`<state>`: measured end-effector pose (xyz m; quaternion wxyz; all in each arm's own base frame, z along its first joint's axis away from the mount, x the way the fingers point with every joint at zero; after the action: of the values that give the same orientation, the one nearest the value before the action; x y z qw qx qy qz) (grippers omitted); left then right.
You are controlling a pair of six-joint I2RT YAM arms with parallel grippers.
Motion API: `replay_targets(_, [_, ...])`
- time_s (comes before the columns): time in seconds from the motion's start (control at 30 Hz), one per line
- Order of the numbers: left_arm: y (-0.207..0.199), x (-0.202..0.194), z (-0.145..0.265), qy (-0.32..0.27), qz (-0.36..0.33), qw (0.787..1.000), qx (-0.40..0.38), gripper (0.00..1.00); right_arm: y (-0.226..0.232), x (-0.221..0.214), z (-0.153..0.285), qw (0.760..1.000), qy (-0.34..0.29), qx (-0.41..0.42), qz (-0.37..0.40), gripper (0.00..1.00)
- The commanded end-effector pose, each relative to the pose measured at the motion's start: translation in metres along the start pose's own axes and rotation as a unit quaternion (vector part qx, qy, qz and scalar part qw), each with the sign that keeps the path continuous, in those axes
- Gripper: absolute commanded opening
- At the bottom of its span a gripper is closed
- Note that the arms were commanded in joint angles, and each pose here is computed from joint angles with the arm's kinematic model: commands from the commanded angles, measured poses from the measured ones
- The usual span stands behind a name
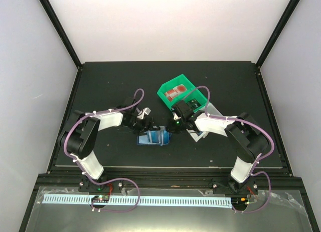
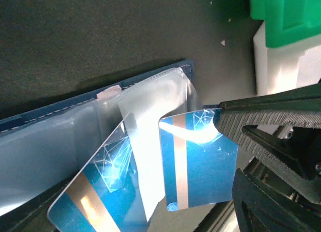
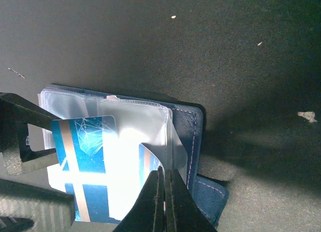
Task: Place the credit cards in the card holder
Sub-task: Insert the credit card into the card holder.
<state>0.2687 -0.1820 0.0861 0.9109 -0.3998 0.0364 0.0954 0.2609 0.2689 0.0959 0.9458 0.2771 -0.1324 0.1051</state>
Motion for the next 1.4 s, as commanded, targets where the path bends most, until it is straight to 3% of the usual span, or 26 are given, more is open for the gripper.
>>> replay_targets(0.0, [0.012, -0.003, 0.007, -0.026, 0.009, 0.996, 0.087, 0.88, -0.016, -0.013, -0.003, 0.999, 0.018, -0.034, -0.009, 0.01])
replay_targets(0.07, [0.012, -0.005, 0.011, -0.037, 0.003, 0.993, 0.109, 0.95, -0.016, -0.013, -0.003, 0.999, 0.019, -0.034, -0.009, 0.01])
replay_targets(0.3, [0.009, -0.012, 0.02, -0.061, -0.004, 0.987, 0.148, 0.97, -0.015, -0.013, -0.003, 0.999, 0.021, -0.033, -0.006, 0.01])
replay_targets(0.77, [0.017, -0.034, 0.015, -0.059, 0.041, 0.984, 0.165, 0.82, -0.016, -0.014, -0.005, 0.999, 0.025, -0.034, -0.007, 0.01])
replay_targets(1.0, [0.011, -0.054, 0.015, -0.078, 0.074, 0.982, 0.157, 0.83, -0.016, -0.014, -0.006, 0.999, 0.025, -0.032, -0.008, 0.01])
replay_targets(1.37, [0.003, -0.042, -0.001, -0.077, 0.072, 0.983, 0.153, 0.74, -0.015, -0.014, -0.006, 0.999, 0.028, -0.029, -0.003, 0.01])
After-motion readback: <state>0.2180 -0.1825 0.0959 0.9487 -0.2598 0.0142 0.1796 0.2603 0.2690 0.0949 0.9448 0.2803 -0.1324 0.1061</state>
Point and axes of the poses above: each gripper's point midway between its finger pads, its own z axis back along the fingers, its own y axis along the line the jaws close on, x = y × z, the point moved 7 cm from there along z, back along the fingers, and after that the axes turned 12 degrees about z, right-handed, at the moved point
